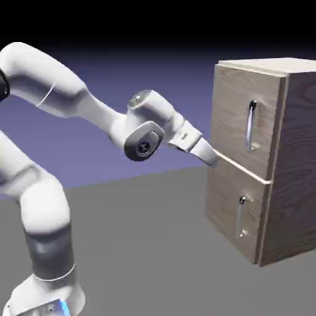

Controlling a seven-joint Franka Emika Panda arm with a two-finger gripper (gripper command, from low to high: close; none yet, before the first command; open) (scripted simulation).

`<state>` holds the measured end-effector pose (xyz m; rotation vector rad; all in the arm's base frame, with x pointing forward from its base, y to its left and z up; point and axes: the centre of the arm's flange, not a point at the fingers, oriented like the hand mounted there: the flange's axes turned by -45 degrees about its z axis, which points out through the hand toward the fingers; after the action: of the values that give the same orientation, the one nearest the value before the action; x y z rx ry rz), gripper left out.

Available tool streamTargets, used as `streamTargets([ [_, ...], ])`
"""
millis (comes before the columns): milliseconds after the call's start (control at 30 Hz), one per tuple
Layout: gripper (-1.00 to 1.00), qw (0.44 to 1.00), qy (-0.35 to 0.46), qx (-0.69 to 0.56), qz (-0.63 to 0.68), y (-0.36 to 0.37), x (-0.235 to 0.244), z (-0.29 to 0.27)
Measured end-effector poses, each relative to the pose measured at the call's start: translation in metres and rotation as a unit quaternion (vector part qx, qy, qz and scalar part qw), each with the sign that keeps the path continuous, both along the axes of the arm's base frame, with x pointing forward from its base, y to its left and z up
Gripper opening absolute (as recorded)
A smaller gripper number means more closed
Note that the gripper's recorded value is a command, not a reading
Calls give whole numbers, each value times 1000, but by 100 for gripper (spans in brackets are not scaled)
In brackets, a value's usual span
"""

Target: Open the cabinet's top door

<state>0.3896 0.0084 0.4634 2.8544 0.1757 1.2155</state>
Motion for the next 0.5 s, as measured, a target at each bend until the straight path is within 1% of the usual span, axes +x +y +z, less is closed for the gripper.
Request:
streamTargets([
  [233, 100, 983, -26, -130, 130, 18, -2, 27],
  [500, 100, 923, -58, -282, 254, 29, -7, 50],
])
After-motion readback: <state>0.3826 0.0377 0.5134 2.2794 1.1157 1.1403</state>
